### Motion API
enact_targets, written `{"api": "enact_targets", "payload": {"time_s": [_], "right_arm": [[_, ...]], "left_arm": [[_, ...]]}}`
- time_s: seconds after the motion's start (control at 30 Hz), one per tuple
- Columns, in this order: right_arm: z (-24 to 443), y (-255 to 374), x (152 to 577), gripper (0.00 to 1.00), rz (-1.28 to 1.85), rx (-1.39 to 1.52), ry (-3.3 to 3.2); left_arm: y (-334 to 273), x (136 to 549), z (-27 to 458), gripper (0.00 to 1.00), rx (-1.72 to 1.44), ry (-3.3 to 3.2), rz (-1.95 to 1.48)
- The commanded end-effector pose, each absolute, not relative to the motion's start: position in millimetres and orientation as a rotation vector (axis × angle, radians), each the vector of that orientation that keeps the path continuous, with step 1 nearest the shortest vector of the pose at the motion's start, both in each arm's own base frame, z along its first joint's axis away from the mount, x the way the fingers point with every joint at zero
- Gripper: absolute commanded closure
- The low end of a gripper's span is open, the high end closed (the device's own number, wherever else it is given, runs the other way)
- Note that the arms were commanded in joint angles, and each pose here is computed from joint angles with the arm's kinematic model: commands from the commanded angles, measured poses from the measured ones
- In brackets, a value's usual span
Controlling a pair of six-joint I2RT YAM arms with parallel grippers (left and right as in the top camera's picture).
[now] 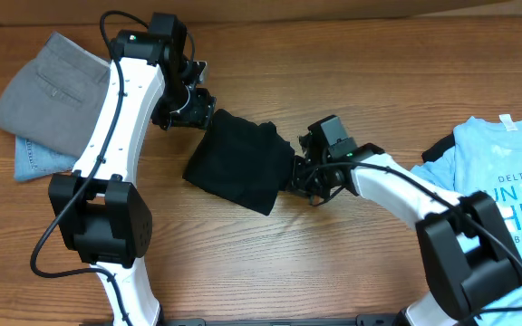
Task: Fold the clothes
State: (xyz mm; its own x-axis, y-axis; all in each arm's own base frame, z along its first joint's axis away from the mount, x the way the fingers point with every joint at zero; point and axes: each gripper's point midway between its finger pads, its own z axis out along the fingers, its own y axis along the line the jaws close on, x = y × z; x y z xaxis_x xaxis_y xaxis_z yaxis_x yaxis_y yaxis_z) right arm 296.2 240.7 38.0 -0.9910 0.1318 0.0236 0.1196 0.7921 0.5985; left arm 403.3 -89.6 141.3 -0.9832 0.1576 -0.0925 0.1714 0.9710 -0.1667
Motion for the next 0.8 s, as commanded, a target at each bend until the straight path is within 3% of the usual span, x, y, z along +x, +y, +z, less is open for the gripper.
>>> {"api": "enact_targets", "payload": {"time_s": [0.0,0.4,0.77], "right_arm": [[62,243,310,0.96,0.985,0.137,2.874],[88,239,313,0.96,0.965,-0.01,2.791],[99,213,320,0.95,0.848,0.071,2.79]], "left_arm": [[-92,408,154,0.29,0.284,2.991,-0.289],[-92,408,154,0.27,0.284,2.988,-0.289],[-92,409,154,0.26,0.284,2.984,-0.289]]}}
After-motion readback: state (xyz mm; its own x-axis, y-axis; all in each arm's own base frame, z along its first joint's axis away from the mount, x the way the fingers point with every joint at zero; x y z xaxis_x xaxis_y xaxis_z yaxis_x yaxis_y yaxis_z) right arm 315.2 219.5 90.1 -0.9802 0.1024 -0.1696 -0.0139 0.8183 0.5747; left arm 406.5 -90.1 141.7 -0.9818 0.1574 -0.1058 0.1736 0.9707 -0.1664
